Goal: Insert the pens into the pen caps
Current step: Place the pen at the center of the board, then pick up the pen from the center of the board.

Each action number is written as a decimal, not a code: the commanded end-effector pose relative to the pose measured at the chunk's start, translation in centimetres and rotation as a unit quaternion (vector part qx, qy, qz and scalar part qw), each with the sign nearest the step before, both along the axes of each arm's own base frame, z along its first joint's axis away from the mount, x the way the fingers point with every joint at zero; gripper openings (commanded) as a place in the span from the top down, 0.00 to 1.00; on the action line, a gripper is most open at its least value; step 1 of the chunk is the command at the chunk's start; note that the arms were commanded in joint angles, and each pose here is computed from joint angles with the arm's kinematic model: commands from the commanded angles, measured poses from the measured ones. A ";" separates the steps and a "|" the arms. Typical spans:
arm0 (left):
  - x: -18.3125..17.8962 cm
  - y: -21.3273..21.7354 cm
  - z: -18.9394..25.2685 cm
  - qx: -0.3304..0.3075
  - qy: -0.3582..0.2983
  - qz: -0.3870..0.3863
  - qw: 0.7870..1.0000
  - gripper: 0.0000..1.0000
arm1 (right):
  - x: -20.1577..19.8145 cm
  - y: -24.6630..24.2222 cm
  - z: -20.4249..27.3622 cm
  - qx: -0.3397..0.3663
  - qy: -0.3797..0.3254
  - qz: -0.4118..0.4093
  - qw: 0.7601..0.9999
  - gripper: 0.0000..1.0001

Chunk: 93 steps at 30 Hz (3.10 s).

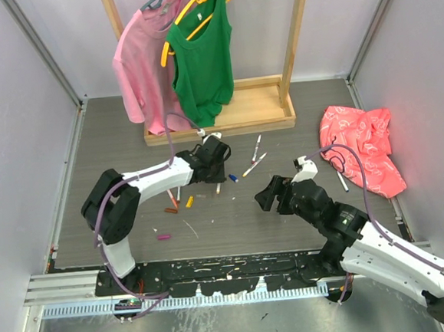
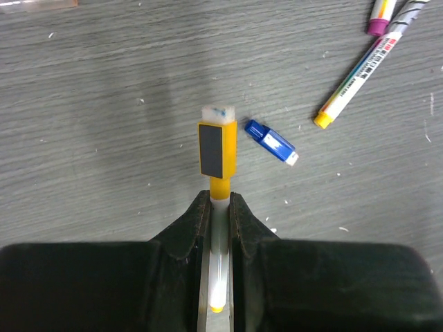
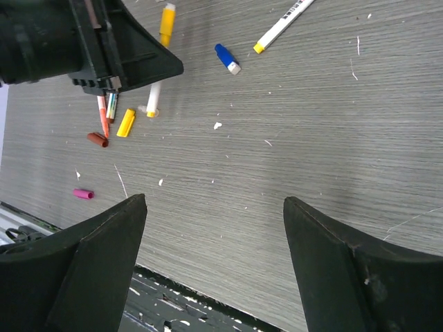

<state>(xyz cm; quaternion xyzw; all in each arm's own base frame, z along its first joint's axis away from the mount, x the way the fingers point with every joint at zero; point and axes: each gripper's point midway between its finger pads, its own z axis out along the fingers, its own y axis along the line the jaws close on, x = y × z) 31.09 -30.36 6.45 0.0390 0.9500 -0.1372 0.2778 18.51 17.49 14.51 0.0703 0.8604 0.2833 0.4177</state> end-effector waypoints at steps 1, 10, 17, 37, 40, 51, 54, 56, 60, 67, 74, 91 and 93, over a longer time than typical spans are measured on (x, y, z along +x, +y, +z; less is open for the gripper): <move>2.5 -1.6 1.1 -0.021 -0.039 0.024 0.999 1.00 | -0.1 0.1 0.3 0.014 -0.008 0.002 1.000 0.15; 3.1 -0.8 -0.9 0.014 -0.030 0.049 0.998 0.98 | -0.3 0.2 -0.7 0.009 0.007 0.005 1.000 0.15; 3.0 -0.2 -2.5 0.038 -0.016 0.056 0.998 0.90 | -0.4 0.6 -0.8 0.009 0.013 0.012 1.000 0.15; 2.8 -0.7 -1.9 0.027 -0.014 0.042 0.999 0.76 | -0.4 0.6 -1.1 0.010 0.016 0.011 1.000 0.15; 3.0 -1.2 0.5 0.013 -0.029 0.026 0.999 0.74 | -0.9 1.1 -1.1 0.015 0.021 0.028 0.999 0.15; 3.1 0.4 9.5 0.002 -0.098 0.008 0.995 0.64 | -0.9 0.8 -0.9 0.013 0.020 0.024 0.999 0.15; 2.2 1.8 10.7 0.004 -0.109 0.007 0.994 0.64 | -0.8 0.7 -1.0 0.011 0.020 0.022 0.999 0.15; 1.4 2.7 11.3 0.007 -0.118 0.000 0.993 0.65 | -0.8 0.7 -1.0 0.008 0.019 0.023 1.000 0.15; -0.1 5.7 11.9 0.033 -0.127 0.000 0.991 0.65 | -0.7 0.7 -0.7 0.003 0.017 0.024 1.000 0.15; -3.1 10.5 11.7 0.047 -0.122 0.016 0.991 0.65 | 0.4 -0.6 0.9 -0.029 -0.009 -0.002 1.000 0.15; -6.1 14.1 10.9 0.038 -0.117 0.048 0.991 0.64 | 1.3 -2.7 2.0 -0.078 -0.020 -0.042 0.996 0.15; -10.4 16.2 12.9 0.014 -0.135 -0.015 0.991 0.61 | 4.2 -3.0 3.2 -0.145 -0.003 -0.104 0.984 0.21; -10.9 16.9 14.4 0.025 -0.146 -0.028 0.989 0.60 | 4.7 -2.6 3.2 -0.151 -0.003 -0.103 0.983 0.21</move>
